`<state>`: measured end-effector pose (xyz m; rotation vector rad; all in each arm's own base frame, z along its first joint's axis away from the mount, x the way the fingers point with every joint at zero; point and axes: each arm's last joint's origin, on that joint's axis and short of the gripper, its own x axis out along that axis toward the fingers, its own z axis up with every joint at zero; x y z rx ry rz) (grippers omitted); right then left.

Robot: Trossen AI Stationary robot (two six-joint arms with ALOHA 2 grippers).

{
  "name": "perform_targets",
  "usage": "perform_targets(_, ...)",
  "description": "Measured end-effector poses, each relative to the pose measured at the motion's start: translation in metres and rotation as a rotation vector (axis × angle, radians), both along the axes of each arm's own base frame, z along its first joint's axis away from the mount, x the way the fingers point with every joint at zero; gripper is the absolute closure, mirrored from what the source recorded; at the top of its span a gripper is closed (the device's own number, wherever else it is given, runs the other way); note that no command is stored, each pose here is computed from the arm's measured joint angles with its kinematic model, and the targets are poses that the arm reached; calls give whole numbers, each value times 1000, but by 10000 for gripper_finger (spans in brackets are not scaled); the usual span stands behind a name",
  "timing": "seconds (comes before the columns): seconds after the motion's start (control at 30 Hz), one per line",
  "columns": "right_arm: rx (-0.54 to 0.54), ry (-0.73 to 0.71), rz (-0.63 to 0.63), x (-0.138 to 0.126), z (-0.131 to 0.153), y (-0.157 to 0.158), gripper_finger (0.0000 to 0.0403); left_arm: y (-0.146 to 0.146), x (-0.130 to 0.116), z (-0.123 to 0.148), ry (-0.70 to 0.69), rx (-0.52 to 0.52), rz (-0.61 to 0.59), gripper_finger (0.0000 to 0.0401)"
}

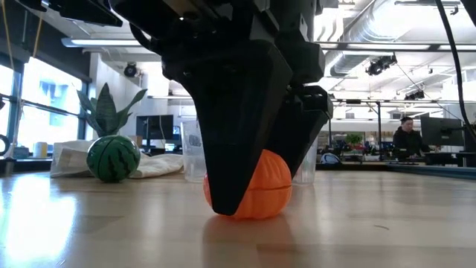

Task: Pick and placing Produce into tupperware
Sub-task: Put the orange pumpkin into the transparent container

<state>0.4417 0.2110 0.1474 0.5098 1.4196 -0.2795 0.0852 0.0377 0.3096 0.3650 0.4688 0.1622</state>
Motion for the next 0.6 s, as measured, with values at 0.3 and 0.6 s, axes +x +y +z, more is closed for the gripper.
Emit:
perform_targets(0.3, -3, 0, 30, 1, 3, 1, 169, 0, 0, 0, 0, 0, 0, 316)
perform_targets(0.6, -15, -66, 148, 5, 65, 2, 171, 0, 0, 0, 0, 0, 0, 316)
